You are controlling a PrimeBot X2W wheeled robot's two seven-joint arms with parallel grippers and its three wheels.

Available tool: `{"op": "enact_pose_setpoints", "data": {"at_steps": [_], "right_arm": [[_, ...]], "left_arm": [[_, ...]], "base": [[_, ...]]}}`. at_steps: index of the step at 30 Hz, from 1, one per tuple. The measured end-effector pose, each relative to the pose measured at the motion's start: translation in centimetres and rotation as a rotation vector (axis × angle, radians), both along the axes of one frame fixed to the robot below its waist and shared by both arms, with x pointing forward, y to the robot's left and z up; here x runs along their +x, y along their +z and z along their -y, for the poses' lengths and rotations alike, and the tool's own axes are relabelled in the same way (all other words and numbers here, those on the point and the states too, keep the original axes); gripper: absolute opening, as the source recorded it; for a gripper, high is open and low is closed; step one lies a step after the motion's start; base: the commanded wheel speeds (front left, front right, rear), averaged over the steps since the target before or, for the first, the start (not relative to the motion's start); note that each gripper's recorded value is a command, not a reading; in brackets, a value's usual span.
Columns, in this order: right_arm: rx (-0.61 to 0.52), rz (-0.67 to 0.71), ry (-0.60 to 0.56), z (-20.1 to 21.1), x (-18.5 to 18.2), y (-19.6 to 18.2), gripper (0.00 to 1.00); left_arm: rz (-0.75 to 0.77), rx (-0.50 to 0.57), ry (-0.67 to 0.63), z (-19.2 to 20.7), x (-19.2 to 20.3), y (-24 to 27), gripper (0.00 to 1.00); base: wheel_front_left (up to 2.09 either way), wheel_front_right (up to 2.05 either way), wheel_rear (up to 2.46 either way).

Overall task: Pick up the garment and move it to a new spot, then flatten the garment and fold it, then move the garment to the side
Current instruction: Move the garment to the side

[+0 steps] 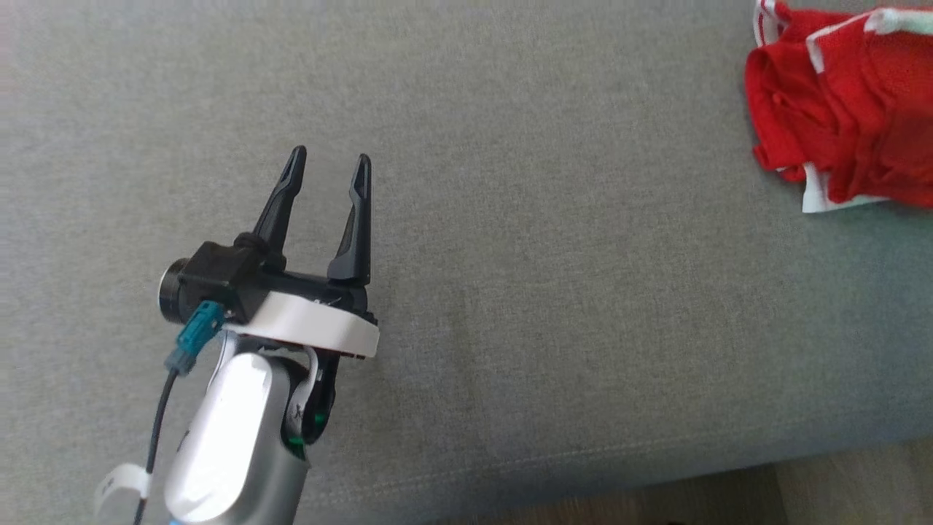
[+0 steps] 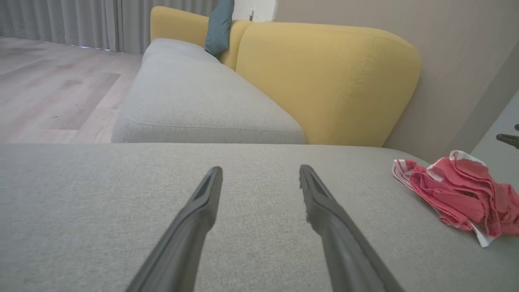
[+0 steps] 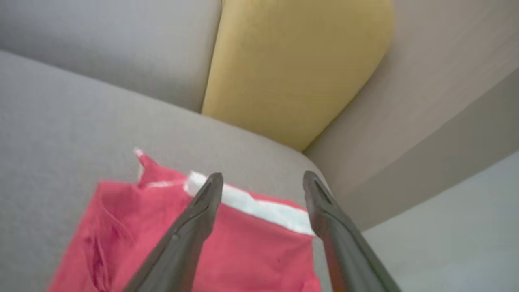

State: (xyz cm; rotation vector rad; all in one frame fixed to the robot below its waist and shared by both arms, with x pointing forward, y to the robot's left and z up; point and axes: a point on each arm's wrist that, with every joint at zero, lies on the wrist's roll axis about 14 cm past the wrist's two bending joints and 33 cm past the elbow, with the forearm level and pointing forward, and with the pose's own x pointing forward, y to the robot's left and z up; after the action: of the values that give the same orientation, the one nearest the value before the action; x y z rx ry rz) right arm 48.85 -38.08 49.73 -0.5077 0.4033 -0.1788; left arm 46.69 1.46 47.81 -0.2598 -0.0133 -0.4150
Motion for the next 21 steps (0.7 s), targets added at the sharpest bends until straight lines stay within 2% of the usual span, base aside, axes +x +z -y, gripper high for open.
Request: {"op": "enact_pose_setpoints", "data": {"at_steps": [5, 9, 13, 17, 21], "right_arm": [[0.118, 0.230, 0.139, -6.4, 2.0, 4.5, 1.00], [0.253, 0.406, 0.229, -11.4, 1.4, 7.4, 1.00], [0.359, 0.472, 0.273, -15.2, -0.3, 7.3, 1.00], [0.472, 0.480, 0.310, -19.8, -3.5, 5.4, 1.00], [0.514, 0.455, 0.307, -21.0, -7.1, 2.9, 1.00]], "left_arm": [[0.040, 0.002, 0.033, -1.1, -1.0, 2.0, 1.00], [0.071, 0.000, 0.085, -2.6, -2.1, 3.5, 1.00], [0.090, -0.001, 0.113, -3.5, -3.2, 4.6, 1.00], [0.101, -0.005, 0.147, -4.5, -4.8, 5.5, 1.00], [0.097, -0.003, 0.179, -5.6, -6.6, 5.7, 1.00]], "base": [[0.00, 0.00, 0.00], [0.00, 0.00, 0.00], [0.00, 0.00, 0.00], [0.00, 0.00, 0.00], [0.00, 0.00, 0.00]]}}
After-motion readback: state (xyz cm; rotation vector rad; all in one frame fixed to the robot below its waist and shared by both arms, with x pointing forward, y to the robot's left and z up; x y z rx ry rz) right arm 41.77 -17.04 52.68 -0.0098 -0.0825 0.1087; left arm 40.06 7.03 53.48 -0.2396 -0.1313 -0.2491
